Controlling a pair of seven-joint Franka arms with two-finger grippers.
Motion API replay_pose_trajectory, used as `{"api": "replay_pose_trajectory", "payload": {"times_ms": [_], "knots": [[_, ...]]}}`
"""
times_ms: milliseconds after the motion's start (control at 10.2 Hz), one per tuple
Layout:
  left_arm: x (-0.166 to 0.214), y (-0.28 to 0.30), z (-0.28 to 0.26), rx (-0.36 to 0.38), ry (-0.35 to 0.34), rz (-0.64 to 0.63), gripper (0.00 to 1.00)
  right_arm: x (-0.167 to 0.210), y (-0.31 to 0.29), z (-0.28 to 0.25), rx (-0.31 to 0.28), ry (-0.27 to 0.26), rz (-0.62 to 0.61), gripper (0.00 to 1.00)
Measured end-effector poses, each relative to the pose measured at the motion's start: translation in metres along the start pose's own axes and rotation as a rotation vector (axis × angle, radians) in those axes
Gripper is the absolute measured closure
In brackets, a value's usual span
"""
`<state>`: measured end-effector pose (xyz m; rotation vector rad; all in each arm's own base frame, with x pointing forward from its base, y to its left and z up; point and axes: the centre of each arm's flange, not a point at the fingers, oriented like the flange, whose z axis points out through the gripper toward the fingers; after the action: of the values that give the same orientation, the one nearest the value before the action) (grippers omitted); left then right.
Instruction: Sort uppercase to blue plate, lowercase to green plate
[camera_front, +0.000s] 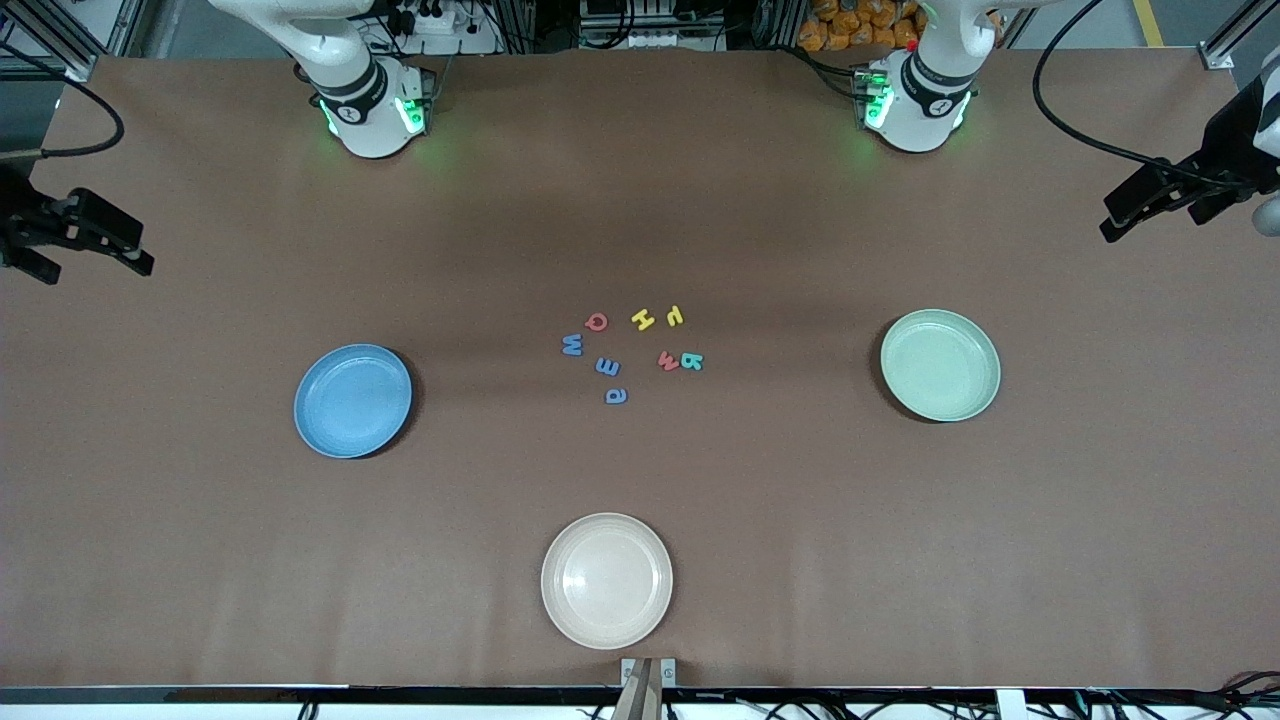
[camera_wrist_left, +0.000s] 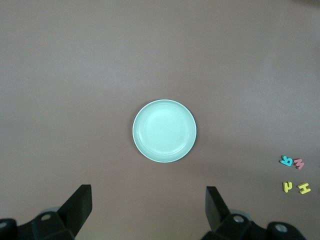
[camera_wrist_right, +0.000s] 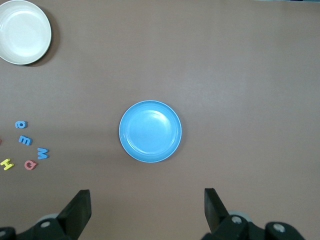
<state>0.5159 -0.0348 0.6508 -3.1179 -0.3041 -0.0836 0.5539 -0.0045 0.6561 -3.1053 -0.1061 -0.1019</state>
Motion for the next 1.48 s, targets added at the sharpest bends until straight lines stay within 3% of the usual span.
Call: {"api": "replay_pose_trajectory", "payload": {"times_ms": [885, 1475], "knots": [[-0.006, 0.013, 0.002, 0.008, -0.023, 0.026, 0.00, -0.003, 0.005, 0.028, -0.009, -0.061, 0.040, 0.00], [-0.008, 0.013, 0.006, 0.008, -0.047, 0.024, 0.00, -0.003, 0.007, 0.030, -0.014, -0.069, 0.043, 0.00]]}}
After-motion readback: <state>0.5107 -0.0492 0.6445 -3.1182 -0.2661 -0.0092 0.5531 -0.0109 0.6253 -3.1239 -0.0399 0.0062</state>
